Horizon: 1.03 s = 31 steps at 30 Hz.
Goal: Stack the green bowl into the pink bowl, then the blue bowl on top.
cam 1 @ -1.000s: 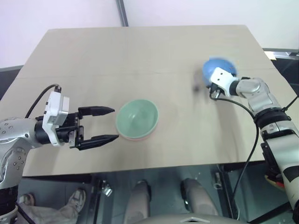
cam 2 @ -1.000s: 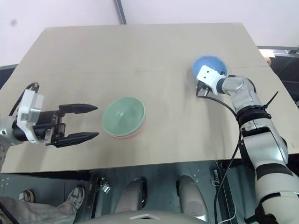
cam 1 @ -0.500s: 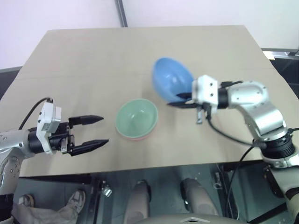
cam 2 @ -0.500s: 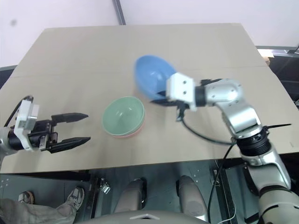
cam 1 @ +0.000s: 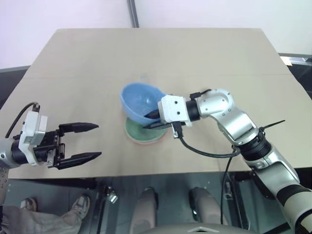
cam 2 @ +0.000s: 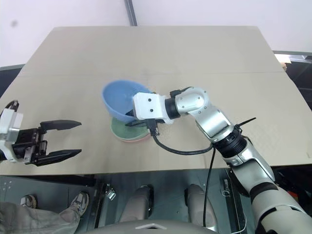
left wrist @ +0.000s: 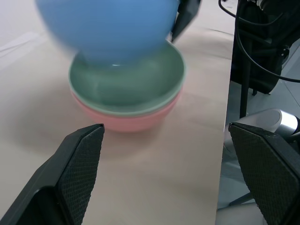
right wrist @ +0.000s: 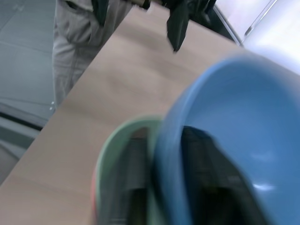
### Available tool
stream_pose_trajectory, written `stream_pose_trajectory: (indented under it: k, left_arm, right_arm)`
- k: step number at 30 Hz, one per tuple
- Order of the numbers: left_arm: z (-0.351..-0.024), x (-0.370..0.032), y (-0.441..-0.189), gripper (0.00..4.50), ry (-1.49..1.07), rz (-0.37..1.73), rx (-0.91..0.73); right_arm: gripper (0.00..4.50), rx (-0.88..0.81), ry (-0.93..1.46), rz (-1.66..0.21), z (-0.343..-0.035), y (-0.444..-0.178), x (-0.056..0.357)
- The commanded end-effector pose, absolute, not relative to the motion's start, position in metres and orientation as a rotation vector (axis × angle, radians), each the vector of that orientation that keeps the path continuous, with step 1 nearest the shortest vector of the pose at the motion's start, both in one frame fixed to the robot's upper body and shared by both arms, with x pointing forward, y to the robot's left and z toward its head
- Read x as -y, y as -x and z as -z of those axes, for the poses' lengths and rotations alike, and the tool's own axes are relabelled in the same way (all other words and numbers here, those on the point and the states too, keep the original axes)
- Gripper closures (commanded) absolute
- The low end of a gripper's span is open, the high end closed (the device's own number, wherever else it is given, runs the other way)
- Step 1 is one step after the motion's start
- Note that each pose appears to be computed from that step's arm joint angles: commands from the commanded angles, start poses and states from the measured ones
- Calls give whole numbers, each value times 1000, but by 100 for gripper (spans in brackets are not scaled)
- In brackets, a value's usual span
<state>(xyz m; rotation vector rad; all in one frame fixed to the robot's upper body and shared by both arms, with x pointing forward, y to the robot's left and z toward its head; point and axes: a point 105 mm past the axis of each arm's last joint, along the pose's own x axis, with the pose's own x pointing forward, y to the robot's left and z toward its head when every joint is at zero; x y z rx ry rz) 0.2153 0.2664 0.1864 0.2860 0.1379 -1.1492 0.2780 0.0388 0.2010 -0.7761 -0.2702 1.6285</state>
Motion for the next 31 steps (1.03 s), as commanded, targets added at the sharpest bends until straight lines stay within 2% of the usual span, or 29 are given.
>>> stream_pose_trajectory:
  k: [1,3,5,9,10,12,15,21,31]
  left_arm:
    - [-192,-269,-219,0,-318,1103,-130]
    - [-187,-264,-217,0,-296,1125,-173]
    - [-191,-261,-220,0,-317,1105,-130]
    - [-197,-260,-221,0,-242,1109,-132]
    - [-196,-259,-219,0,-227,1120,-150]
    - [-196,-259,-221,0,-271,1088,-127]
    - [-197,-259,-220,0,-275,1057,-117]
    - [-183,-270,-218,0,-351,918,-226]
    - [-189,-264,-216,0,-340,910,-173]
  right_arm:
    - [141,371,802,-1597,-219,-272,-35]
    - [141,378,775,-1588,-226,-269,-26]
    - [141,386,704,-1535,-239,-267,-12]
    - [141,271,592,-1441,-246,-267,29]
    - [85,225,579,-1419,-243,-265,43]
    - [4,180,594,-1289,-238,-271,67]
    - [1,54,565,-1217,-223,-265,98]
    - [1,-99,536,-1074,-205,-254,145]
    - [1,-113,510,-1045,-201,-251,156]
